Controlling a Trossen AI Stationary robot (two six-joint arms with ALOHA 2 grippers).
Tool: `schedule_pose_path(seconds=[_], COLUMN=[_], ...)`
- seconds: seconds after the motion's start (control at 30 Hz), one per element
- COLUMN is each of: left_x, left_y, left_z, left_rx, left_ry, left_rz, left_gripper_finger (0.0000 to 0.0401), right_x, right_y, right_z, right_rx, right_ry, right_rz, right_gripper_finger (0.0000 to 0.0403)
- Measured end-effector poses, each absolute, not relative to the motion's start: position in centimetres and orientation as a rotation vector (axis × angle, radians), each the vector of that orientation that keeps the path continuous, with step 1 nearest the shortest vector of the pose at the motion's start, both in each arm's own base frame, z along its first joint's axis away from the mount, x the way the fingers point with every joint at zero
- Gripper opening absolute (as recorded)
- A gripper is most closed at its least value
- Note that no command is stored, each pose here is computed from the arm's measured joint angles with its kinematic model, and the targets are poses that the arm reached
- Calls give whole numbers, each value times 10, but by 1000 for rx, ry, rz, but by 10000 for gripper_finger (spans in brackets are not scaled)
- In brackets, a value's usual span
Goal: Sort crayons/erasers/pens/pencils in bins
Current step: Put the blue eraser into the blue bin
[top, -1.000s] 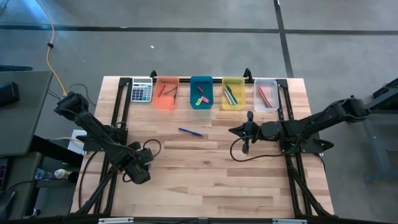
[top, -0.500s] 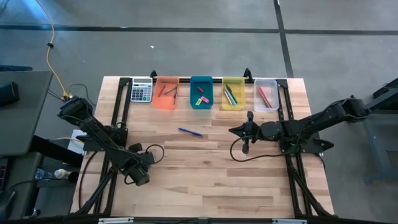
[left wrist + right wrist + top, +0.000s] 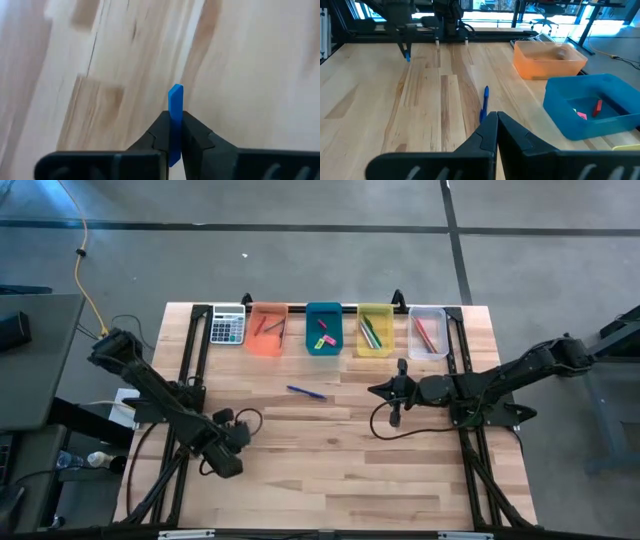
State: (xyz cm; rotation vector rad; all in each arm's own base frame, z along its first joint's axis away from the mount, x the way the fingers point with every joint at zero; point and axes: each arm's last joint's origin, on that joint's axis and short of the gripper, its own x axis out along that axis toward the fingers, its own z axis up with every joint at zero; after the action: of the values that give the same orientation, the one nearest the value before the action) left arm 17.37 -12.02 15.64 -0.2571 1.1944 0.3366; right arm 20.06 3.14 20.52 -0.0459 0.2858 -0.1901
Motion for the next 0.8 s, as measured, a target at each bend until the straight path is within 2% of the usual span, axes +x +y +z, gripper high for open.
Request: schedule_pose_path(seconds=[0.27, 0.43, 0.67, 0.8], left_x=[196, 222, 257, 270], left_y=[-100, -74, -23, 9], left_z=[190, 205, 219, 220], left_rx=[-295, -226, -117, -100], left_ry=[866, 689, 453, 385], left_rz=[294, 293, 397, 454], left_gripper_finger=[11, 9, 8, 8], right_x=[200, 200, 201, 202], right_y=[30, 29, 29, 30], right_z=[206, 206, 207, 208], right_rx=[-52, -38, -1, 7], right_ry=[280, 272, 259, 238], right_rz=[-244, -271, -275, -275], right_gripper_finger=[0, 0, 0, 0])
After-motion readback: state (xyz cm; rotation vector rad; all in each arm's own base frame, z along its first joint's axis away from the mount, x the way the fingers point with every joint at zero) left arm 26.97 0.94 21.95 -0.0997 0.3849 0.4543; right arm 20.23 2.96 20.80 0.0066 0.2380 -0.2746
